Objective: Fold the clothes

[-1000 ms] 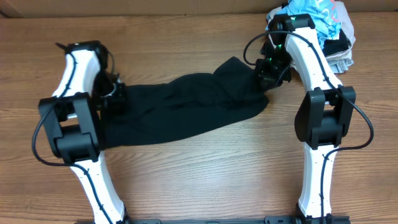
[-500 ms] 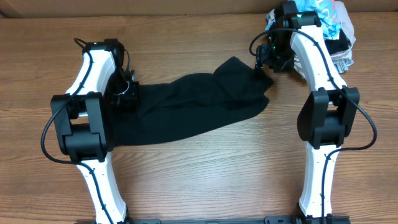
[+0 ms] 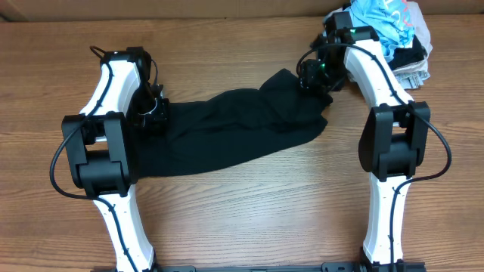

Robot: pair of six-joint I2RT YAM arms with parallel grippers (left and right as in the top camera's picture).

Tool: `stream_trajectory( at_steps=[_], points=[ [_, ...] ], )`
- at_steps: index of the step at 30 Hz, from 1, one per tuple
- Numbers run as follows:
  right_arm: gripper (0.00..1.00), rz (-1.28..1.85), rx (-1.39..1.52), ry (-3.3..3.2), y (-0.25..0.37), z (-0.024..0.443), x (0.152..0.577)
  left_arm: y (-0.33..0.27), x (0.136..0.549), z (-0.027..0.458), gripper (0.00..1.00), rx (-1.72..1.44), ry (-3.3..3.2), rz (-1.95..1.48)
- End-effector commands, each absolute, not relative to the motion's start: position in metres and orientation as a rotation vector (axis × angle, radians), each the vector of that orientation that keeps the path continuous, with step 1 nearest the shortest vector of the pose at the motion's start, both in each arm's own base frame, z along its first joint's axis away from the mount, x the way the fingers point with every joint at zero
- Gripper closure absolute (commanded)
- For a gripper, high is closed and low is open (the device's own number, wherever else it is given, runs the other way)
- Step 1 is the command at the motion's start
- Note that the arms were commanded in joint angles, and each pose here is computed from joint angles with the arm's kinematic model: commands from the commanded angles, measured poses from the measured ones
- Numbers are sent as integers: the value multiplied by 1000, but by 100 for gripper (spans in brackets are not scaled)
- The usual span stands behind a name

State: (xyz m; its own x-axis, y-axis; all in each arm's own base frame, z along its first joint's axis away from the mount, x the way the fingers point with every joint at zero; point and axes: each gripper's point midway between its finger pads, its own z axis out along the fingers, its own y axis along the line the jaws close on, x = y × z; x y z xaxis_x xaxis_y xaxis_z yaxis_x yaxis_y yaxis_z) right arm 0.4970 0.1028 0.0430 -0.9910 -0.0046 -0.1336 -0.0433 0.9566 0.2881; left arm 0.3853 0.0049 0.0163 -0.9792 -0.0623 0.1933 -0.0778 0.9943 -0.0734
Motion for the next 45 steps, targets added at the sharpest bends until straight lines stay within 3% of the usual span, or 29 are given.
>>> stream_trajectory(
  at_steps=[1, 17, 20, 24, 26, 31, 38, 45],
  points=[
    [36, 537, -129, 2924, 115, 54, 500, 7, 386, 22, 96, 92, -2966, 118],
    [51, 409, -398, 2890, 155, 48, 495, 10, 404, 20, 96, 87, -3041, 111],
    [62, 359, -339, 2895, 151, 47, 499, 11, 410, 19, 96, 79, -3065, 107],
    [90, 331, -279, 2874, 144, 48, 508, 11, 421, 19, 96, 79, -3108, 106],
    [96, 340, -224, 2846, 141, 54, 517, 12, 427, 19, 96, 79, -3132, 104],
    [96, 421, -209, 2737, 144, 92, 541, 29, 443, 37, 96, 112, -3190, 34],
    [96, 521, -256, 2511, 159, 180, 570, 50, 480, 116, 96, 174, -3357, 4],
    [96, 525, -274, 2438, 162, 200, 579, 63, 510, 195, 96, 204, -3562, -98]
  ],
)
